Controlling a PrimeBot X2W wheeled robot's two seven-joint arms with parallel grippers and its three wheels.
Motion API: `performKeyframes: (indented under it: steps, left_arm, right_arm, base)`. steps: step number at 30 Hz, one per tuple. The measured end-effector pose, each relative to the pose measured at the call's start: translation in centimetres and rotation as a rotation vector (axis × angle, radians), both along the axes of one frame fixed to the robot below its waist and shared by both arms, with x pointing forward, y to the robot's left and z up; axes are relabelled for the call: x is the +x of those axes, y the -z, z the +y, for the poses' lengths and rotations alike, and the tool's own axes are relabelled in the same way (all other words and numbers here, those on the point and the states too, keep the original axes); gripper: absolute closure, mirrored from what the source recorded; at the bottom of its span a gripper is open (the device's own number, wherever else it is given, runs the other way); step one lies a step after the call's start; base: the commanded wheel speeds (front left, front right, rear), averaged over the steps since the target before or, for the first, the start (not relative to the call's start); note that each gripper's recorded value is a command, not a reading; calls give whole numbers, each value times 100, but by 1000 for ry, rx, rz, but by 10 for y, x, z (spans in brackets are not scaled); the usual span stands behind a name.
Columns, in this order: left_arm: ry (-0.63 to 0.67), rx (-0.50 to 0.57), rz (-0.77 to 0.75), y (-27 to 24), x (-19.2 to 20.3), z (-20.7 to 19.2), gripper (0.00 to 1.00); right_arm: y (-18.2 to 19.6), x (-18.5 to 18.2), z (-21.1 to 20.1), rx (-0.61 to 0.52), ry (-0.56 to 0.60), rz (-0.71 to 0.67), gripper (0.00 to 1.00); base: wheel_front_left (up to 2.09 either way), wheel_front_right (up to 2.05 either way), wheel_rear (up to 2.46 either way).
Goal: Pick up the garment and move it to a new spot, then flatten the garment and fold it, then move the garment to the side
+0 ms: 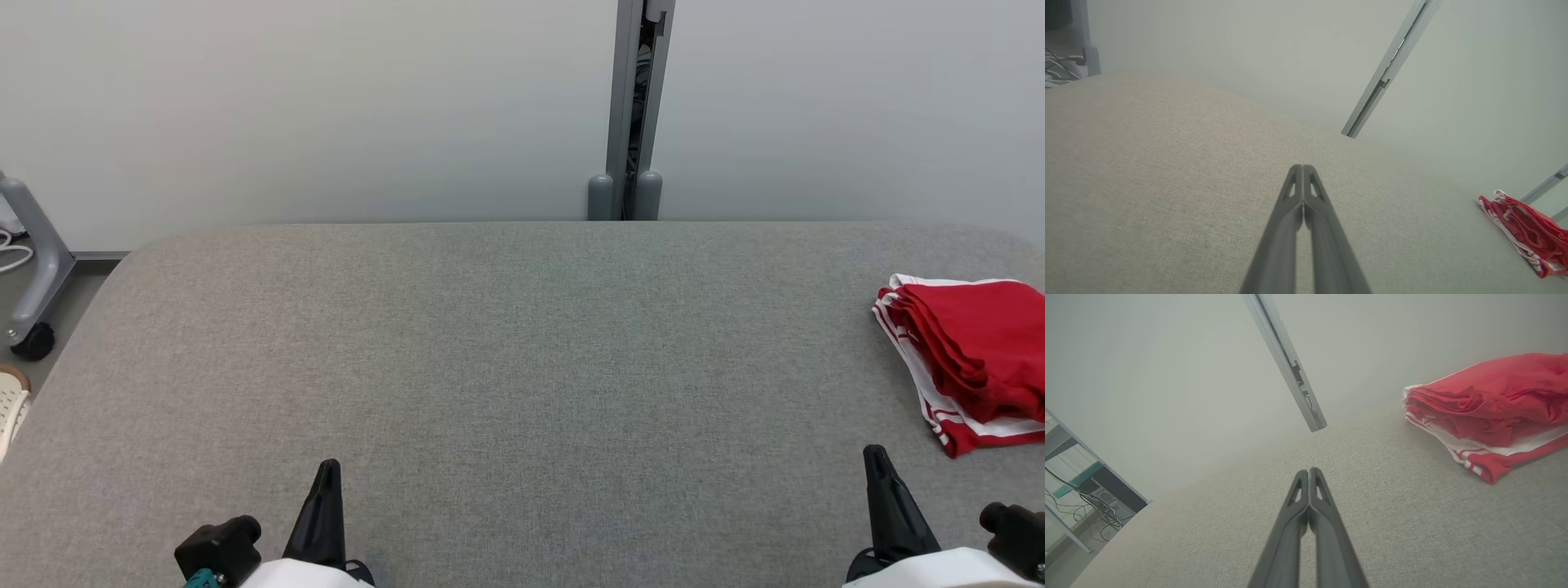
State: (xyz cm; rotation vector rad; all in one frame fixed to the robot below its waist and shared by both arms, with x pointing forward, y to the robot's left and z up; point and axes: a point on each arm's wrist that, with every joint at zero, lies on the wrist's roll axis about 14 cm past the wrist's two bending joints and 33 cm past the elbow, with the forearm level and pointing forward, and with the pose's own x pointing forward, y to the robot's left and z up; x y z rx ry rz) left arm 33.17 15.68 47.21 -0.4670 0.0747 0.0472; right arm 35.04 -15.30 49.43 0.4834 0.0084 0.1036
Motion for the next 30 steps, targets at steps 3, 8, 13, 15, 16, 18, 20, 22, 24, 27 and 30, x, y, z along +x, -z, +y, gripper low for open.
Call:
performKeyframes:
  steps: [3,8,13,15,16,18,20,22,24,27,30]
  left_arm:
    - [0,-48,6,0,4,0,100]
    - [-3,-127,7,-2,10,0,100]
    - [-2,-199,11,-3,16,-1,100]
    - [-1,-241,16,-3,18,-1,100]
    - [-2,-255,17,-4,20,-1,100]
    - [1,-280,16,-5,22,-2,100]
    - [0,-309,18,-5,24,-2,100]
    - [1,-334,18,-6,26,-2,100]
    - [0,-358,19,-6,28,-2,100]
    - [2,-397,19,-8,31,-3,100]
    - [3,-420,16,-9,33,-3,100]
  right_arm:
    - [1,2,-6,45,18,13,100]
    - [2,6,-13,119,38,33,100]
    - [3,8,-22,188,62,49,100]
    - [2,11,-25,229,71,52,100]
    - [2,11,-26,243,73,57,100]
    - [2,12,-30,270,82,61,100]
    - [2,13,-33,294,90,64,100]
    - [1,14,-35,320,94,65,100]
    - [1,15,-37,345,98,69,100]
    - [2,16,-41,383,109,74,100]
    - [2,17,-43,406,114,77,100]
  base:
    - [0,0,0]
    - [0,0,0]
    - [0,0,0]
    - [0,0,0]
    - [0,0,0]
    - [0,0,0]
    - [0,0,0]
    - [0,0,0]
    - [0,0,0]
    - [0,0,0]
    - [0,0,0]
